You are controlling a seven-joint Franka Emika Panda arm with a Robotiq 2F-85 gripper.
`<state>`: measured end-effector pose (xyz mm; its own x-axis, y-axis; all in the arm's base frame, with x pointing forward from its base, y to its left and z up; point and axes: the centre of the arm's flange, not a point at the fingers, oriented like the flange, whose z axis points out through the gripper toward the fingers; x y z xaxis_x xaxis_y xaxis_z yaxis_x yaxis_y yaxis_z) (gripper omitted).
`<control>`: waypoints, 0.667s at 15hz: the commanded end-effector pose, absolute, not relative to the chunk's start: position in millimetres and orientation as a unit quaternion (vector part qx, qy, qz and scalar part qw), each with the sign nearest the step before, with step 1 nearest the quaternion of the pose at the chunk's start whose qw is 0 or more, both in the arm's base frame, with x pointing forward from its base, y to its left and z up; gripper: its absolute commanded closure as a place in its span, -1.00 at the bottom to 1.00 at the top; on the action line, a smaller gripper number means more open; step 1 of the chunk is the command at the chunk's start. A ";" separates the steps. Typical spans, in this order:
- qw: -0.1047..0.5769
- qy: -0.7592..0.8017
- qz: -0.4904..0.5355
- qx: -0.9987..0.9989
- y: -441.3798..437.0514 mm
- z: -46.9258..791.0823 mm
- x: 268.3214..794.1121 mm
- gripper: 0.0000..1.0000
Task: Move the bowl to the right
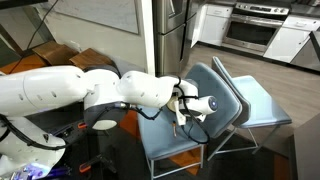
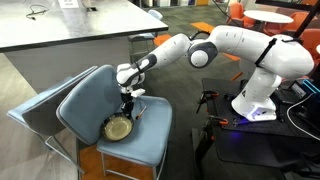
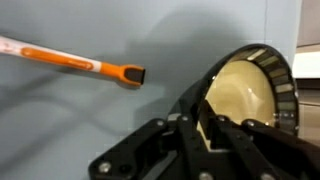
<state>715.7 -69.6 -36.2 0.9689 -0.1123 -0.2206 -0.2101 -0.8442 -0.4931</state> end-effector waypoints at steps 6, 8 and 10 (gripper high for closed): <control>0.267 0.146 0.082 -0.949 -94.4 -34.9 729.0 0.95; 0.269 0.160 0.074 -0.947 -109.0 -33.6 725.8 0.95; 0.269 0.178 0.066 -0.944 -126.1 -31.8 721.8 0.95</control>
<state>714.4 -110.4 -34.2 0.9461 -0.2290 -0.2291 -0.3141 -0.8219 -0.4753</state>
